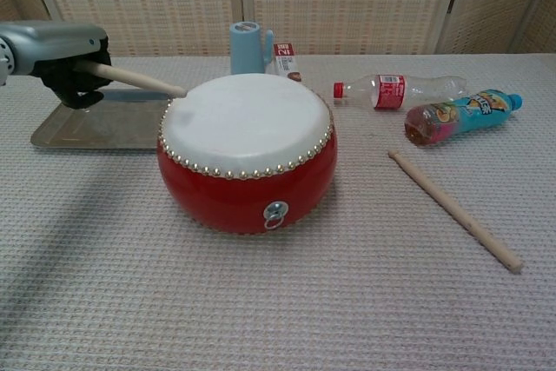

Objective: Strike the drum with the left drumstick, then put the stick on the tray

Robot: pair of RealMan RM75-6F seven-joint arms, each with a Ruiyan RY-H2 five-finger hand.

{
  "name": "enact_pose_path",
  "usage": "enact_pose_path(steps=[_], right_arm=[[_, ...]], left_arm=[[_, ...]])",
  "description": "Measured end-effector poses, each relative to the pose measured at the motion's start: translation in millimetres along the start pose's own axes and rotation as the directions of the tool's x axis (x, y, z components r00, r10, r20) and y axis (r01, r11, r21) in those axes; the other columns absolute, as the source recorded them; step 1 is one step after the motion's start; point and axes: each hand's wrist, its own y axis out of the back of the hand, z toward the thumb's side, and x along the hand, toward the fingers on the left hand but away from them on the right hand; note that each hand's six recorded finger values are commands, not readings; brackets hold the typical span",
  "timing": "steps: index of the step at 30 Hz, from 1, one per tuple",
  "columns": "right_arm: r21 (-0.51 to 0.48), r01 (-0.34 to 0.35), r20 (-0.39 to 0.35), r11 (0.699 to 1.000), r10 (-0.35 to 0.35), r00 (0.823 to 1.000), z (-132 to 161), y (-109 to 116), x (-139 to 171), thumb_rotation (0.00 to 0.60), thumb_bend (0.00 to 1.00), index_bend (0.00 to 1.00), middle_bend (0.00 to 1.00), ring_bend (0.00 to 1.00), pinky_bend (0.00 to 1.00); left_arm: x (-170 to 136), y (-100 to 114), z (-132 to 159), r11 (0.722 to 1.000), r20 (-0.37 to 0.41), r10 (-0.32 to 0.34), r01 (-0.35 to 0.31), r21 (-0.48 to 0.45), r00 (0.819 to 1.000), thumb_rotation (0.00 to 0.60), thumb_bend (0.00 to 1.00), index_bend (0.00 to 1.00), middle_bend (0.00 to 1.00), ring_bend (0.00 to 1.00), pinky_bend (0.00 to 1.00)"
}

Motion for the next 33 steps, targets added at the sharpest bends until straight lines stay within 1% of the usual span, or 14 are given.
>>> enact_pose_path(steps=[5, 10, 16, 20, 23, 25, 28, 31, 33], right_arm=[[-0.008, 0.0, 0.003, 1.0, 0.0, 1.0, -1, 0, 2, 0.6, 0.02, 0.0, 0.05, 0.0, 0.0], [-0.016, -0.004, 0.007, 1.0, 0.004, 1.0, -4, -3, 4, 0.6, 0.02, 0.0, 0.05, 0.0, 0.0], [-0.022, -0.005, 0.005, 1.0, 0.005, 1.0, -5, -3, 4, 0.6, 0.02, 0.0, 0.05, 0.0, 0.0], [-0.024, -0.002, 0.003, 1.0, 0.002, 1.0, -6, -3, 4, 0.6, 0.02, 0.0, 0.05, 0.0, 0.0], [-0.026, -0.008, 0.007, 1.0, 0.009, 1.0, -7, -5, 4, 0.6, 0.02, 0.0, 0.05, 0.0, 0.0], [-0.027, -0.01, 0.007, 1.0, 0.01, 1.0, -7, -5, 4, 0.6, 0.02, 0.0, 0.05, 0.0, 0.0], [-0.028, -0.011, 0.008, 1.0, 0.011, 1.0, -7, -6, 4, 0.6, 0.02, 0.0, 0.05, 0.0, 0.0], [-0.028, -0.011, 0.012, 1.0, 0.011, 1.0, -8, -5, 4, 0.6, 0.02, 0.0, 0.05, 0.0, 0.0], [-0.026, -0.01, 0.016, 1.0, 0.011, 1.0, -9, -5, 5, 0.6, 0.02, 0.0, 0.05, 0.0, 0.0]], left_arm=[[6, 5, 17, 0.995, 0.002, -0.002, 0.002, 0.098, 1.0, 0.6, 0.93, 1.0, 1.0, 1.0, 0.99], [7, 7, 32, 0.978, 0.005, 0.006, -0.007, 0.21, 1.0, 0.6, 0.93, 1.0, 1.0, 1.0, 0.98], [7, 6, 41, 0.963, 0.008, 0.0, -0.002, 0.269, 1.0, 0.6, 0.93, 0.97, 1.0, 0.98, 0.97], [6, 6, 43, 0.958, 0.011, 0.0, -0.003, 0.286, 1.0, 0.6, 0.93, 0.98, 1.0, 0.99, 0.98], [6, 6, 44, 0.968, 0.009, -0.005, 0.002, 0.252, 1.0, 0.6, 0.93, 0.98, 1.0, 0.99, 0.98], [6, 9, 45, 0.983, 0.01, 0.0, -0.002, 0.183, 1.0, 0.6, 0.92, 0.98, 1.0, 0.99, 0.98], [6, 11, 47, 0.998, 0.007, 0.006, -0.006, 0.066, 1.0, 0.6, 0.92, 0.98, 1.0, 1.0, 0.99], [9, 13, 51, 1.0, -0.007, -0.001, 0.0, -0.032, 1.0, 0.6, 0.92, 0.98, 1.0, 1.0, 0.99], [10, 9, 51, 0.996, -0.013, -0.028, 0.027, -0.086, 1.0, 0.6, 0.92, 0.99, 1.0, 1.0, 1.0]])
